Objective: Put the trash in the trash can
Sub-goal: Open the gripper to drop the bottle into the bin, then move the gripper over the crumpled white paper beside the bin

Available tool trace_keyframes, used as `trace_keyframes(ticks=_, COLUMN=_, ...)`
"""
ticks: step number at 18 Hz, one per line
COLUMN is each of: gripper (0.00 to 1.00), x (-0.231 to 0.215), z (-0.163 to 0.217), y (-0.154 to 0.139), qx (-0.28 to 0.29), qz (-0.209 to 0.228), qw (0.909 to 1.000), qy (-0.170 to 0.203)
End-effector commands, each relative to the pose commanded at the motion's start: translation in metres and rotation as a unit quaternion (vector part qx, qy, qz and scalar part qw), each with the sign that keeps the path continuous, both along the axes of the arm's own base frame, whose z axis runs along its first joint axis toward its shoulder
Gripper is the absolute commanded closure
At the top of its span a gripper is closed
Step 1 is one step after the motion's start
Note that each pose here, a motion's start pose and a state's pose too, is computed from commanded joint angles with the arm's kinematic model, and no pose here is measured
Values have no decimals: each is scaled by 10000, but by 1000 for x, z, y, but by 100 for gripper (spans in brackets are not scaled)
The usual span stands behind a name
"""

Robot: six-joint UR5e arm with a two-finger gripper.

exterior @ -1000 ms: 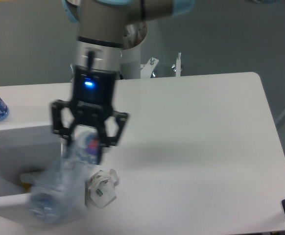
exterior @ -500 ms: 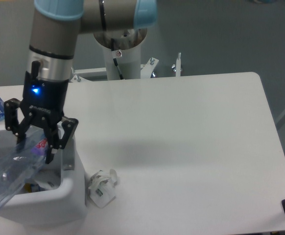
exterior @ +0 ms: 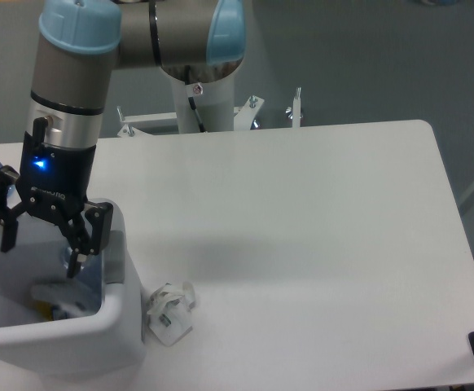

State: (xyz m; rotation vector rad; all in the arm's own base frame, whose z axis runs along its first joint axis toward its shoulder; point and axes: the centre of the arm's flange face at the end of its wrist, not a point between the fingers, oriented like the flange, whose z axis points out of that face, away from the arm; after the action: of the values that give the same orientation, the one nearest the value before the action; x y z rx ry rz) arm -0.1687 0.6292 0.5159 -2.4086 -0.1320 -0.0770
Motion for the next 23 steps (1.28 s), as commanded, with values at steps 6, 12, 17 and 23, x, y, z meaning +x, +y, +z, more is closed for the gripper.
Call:
trace_keyframes(ticks=6, gripper=0, x=-107, z=-26, y=-37, qx=-396, qz=1030, qw=9936, qy=222)
trace_keyframes(ticks=12, gripper=0, x=-151, z=-81, y=-62, qx=-1030, qz=1167, qw=9867, qy=463)
trace_keyframes(ticks=17, gripper=0, x=-163, z=-143, y=-84, qx=-1575, qz=63, qw=9838, qy=849)
trace_keyframes(ticks=23, gripper=0, x=-137, z=-245, y=-97, qx=-2202, qz=-52, qw=9754, qy=16)
